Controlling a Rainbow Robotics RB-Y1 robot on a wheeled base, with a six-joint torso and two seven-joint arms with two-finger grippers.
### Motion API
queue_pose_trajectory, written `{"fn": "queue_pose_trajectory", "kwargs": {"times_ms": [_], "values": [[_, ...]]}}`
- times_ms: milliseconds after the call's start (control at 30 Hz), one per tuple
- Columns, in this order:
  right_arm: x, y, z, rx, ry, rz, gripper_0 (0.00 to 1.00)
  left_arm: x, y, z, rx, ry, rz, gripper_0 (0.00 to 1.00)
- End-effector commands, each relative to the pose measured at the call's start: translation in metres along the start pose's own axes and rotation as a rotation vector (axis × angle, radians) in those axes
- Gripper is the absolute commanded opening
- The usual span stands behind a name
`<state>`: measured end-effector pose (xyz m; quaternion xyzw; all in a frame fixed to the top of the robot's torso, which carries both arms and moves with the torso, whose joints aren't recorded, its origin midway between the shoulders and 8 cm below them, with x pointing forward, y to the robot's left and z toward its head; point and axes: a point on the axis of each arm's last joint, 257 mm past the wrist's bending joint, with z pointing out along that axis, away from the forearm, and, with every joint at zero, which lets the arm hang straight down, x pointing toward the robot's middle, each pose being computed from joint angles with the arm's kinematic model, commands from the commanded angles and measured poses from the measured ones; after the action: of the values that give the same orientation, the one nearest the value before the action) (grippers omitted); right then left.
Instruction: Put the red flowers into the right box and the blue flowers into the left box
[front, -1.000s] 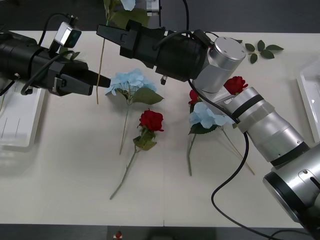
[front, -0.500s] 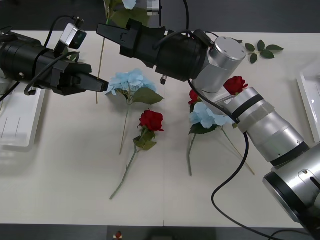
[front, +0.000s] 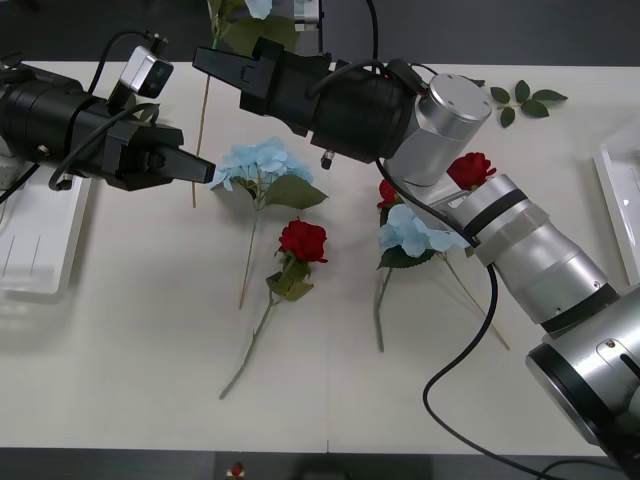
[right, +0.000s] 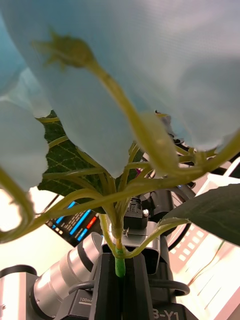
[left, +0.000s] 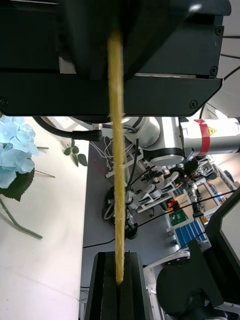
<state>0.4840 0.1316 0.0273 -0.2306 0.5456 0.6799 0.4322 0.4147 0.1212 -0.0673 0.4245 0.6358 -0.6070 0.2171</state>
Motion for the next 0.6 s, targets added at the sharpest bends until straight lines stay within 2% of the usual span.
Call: {"fn": "queue_pose_trajectory", "kwargs": {"times_ms": [33,100,133,367,600], "values": [[-0.011,0.018,0.009,-0.035,0.014,-0.026,0.67,-0.005,-0.003,-0.010,-0.023,-0.008,-0.004,0.00],[-0.012,0.018,0.010,-0.035,0.013,-0.037,0.86,-0.005,-0.003,-0.011,-0.024,-0.009,-0.003,0.00],[-0.011,0.018,0.009,-0.036,0.013,-0.038,0.90,-0.004,-0.003,-0.010,-0.024,-0.008,-0.004,0.00],[-0.012,0.017,0.008,-0.034,0.014,-0.075,1.00,-0.007,-0.005,-0.015,-0.030,-0.016,0.003,0.00],[-0.018,0.016,0.003,-0.033,0.008,-0.100,1.00,-0.011,-0.008,-0.044,-0.087,-0.036,0.003,0.00]]}}
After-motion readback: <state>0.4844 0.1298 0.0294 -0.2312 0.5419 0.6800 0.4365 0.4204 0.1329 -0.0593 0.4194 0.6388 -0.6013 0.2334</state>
